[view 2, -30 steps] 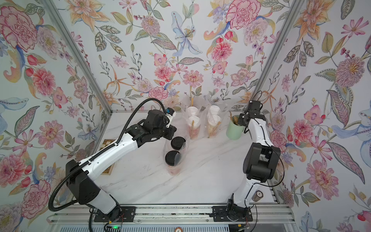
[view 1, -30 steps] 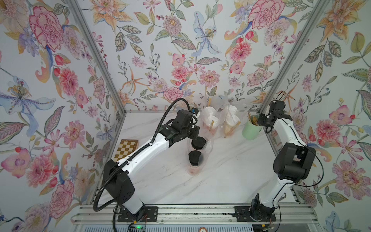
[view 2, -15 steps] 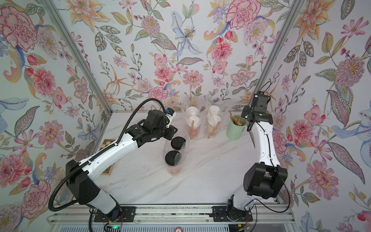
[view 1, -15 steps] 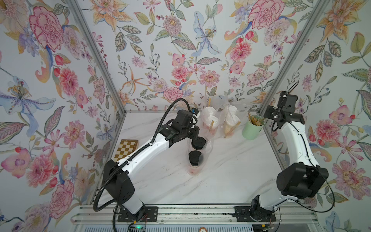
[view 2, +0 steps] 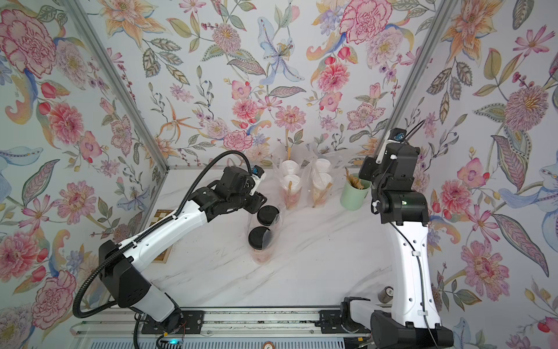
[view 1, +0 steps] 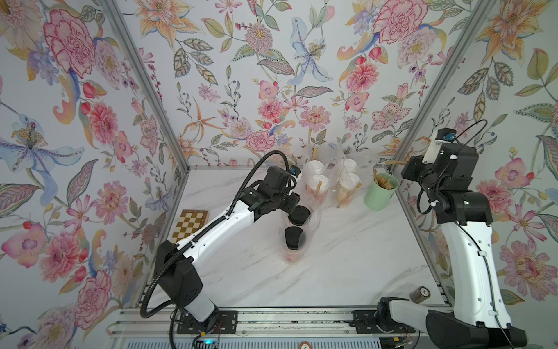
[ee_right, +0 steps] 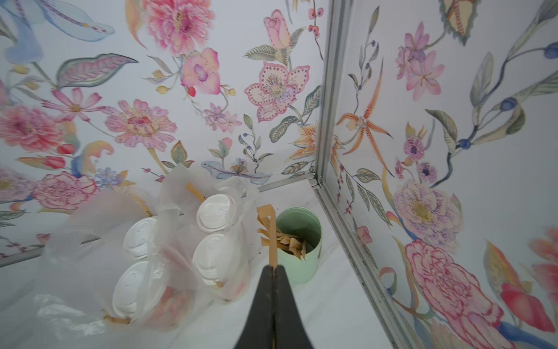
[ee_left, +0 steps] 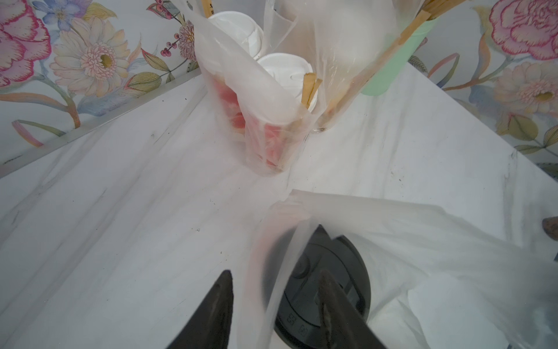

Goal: Pack milk tea into plastic carrier bags
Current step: Pick up the straw from the container, then place the straw in the plastic carrier bag.

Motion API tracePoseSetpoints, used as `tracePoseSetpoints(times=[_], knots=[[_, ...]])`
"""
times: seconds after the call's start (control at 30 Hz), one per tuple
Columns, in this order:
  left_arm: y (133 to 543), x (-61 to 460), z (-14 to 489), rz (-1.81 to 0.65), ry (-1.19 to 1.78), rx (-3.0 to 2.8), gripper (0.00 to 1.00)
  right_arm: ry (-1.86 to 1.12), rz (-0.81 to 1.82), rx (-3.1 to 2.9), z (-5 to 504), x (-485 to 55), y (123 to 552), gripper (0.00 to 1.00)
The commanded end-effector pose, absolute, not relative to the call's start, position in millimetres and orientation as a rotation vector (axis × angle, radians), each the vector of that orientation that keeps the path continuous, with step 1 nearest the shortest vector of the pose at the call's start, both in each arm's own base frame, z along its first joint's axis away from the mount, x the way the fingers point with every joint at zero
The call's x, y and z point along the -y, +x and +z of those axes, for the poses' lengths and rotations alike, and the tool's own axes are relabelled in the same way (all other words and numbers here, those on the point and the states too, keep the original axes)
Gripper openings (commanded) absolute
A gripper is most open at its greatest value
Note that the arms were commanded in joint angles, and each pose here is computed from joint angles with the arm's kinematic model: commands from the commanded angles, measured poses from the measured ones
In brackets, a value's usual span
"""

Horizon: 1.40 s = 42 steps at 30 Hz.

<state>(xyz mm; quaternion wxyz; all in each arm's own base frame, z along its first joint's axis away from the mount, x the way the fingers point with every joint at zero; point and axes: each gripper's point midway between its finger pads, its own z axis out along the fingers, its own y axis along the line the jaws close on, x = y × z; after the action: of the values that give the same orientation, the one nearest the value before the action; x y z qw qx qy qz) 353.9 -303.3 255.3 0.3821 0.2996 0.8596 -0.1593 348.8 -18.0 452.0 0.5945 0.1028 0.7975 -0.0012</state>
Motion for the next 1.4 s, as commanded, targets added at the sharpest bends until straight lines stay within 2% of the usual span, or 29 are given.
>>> tracePoseSetpoints(times=[0.0, 0.1, 0.17, 0.37, 0.57, 0.8, 1.37], knots=[[351, 290, 265, -0.336, 0.839, -2.179, 0.52, 0.172, 0.196, -1.862, 463, -21, 326, 0.0], [355, 288, 262, -0.294, 0.853, -2.186, 0.53, 0.066, 0.331, -1.864, 473, -58, 309, 0.0], [358, 287, 260, -0.275, 0.852, -2.193, 0.5, -0.005, 0.399, -1.868, 480, -79, 297, 0.0], [367, 284, 268, -0.272, 0.789, -2.187, 0.21, -0.213, 0.572, -1.888, 487, -137, 264, 0.0], [369, 281, 273, -0.292, 0.734, -2.18, 0.08, -0.382, 0.654, -1.98, 468, -182, 241, 0.0], [374, 273, 284, -0.324, 0.646, -2.147, 0.0, -0.498, 0.606, -2.092, 433, -210, 238, 0.0], [372, 285, 287, -0.43, 0.619, -2.128, 0.0, -0.493, 0.403, -2.194, 390, -261, 313, 0.0]])
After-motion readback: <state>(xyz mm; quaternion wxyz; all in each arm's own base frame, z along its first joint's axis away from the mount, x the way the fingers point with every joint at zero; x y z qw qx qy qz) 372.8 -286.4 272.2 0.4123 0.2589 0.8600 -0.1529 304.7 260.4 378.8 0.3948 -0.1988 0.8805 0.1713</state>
